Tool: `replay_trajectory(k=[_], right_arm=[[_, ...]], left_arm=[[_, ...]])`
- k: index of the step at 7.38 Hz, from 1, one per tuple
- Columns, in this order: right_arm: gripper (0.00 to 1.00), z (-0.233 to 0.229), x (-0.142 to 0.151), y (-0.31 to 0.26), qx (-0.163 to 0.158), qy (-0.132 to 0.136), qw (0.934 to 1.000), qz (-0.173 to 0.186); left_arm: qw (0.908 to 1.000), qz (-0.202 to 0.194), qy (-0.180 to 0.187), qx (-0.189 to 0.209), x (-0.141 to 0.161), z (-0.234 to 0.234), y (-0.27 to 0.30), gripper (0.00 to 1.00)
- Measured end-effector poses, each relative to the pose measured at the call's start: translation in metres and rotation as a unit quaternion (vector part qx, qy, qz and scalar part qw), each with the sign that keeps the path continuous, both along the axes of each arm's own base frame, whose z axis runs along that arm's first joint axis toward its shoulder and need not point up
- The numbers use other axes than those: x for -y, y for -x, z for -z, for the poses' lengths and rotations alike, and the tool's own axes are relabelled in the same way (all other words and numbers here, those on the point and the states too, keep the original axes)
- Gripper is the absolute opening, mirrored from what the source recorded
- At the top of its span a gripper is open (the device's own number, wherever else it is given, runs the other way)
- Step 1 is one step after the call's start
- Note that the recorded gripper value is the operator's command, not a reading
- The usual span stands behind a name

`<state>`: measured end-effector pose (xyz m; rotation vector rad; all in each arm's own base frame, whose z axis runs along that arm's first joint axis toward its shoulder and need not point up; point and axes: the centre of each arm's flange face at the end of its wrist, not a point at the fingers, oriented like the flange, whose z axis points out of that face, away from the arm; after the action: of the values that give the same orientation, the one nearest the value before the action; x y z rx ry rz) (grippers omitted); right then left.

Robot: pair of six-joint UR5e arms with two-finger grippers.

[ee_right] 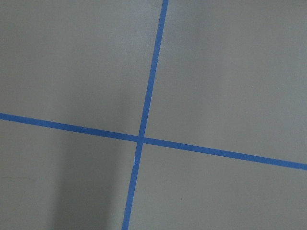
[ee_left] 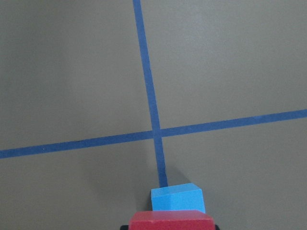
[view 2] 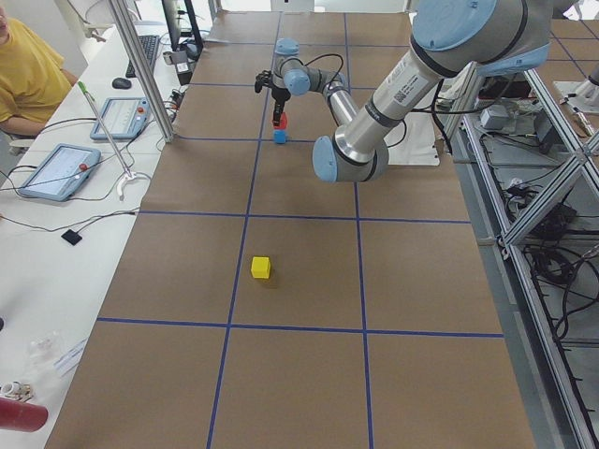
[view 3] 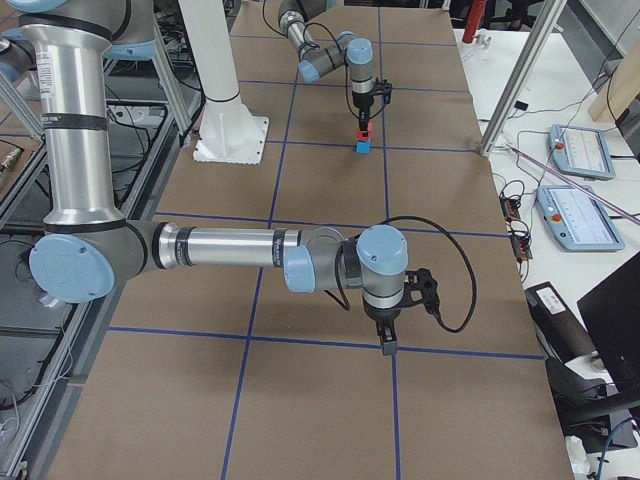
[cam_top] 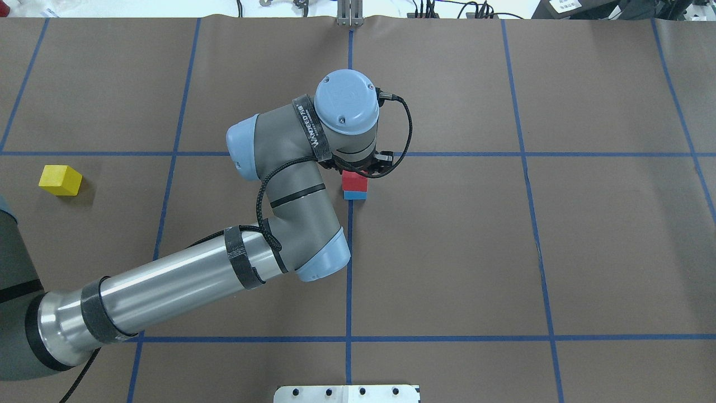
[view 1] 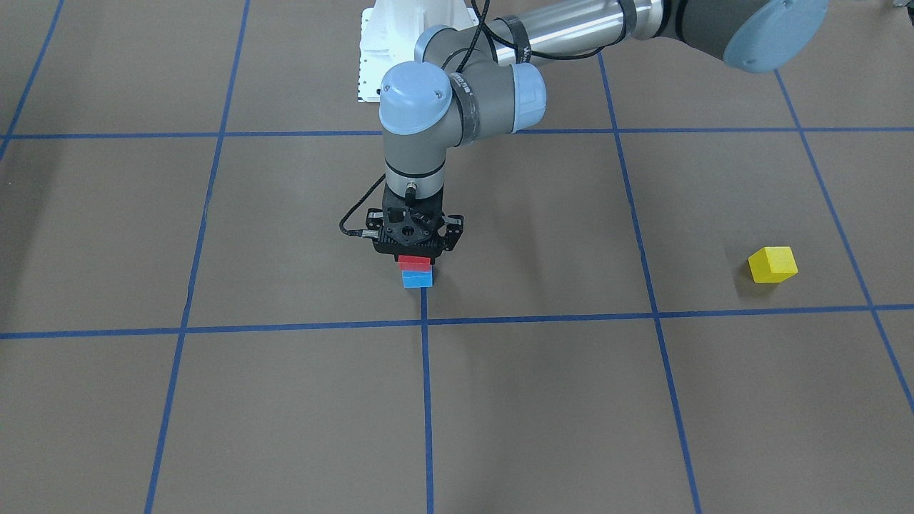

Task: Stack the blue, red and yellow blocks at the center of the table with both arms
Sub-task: 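Carry the red cube with the left gripper above the blue cube, then lower the red cube onto the blue cube and open the left gripper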

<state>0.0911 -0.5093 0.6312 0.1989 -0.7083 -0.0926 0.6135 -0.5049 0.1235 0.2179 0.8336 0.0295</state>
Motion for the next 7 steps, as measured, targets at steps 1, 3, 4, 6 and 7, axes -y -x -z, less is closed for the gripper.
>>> replay_trajectory(k=[1, 3, 4, 6, 7], right_arm=[[1.0, 0.0003, -0.0002, -0.0015, 0.0, 0.0, 1.0, -0.001], [1.0, 0.0013, 0.0002, -0.0026, 0.0, -0.001, 1.0, -0.003], [1.0, 0.0017, 0.0006, -0.0029, 0.0, -0.001, 1.0, -0.003], [1.0, 0.0021, 0.0009, -0.0029, 0.0, -0.001, 1.0, -0.003], [1.0, 0.0019, 0.0008, -0.003, 0.0, -0.001, 1.0, -0.003]], left_arm=[[1.0, 0.0, 0.0, -0.001, 0.0002, -0.0001, -0.0012, 0.0], [1.0, 0.001, 0.001, -0.003, -0.0004, 0.0026, -0.0004, 0.06], [1.0, 0.003, 0.001, -0.003, 0.0013, 0.0035, 0.0018, 0.15], [1.0, 0.007, 0.003, -0.001, 0.0053, 0.0017, 0.0049, 0.25], [0.9999, 0.011, 0.008, -0.001, 0.0055, 0.0004, 0.0046, 0.29]])
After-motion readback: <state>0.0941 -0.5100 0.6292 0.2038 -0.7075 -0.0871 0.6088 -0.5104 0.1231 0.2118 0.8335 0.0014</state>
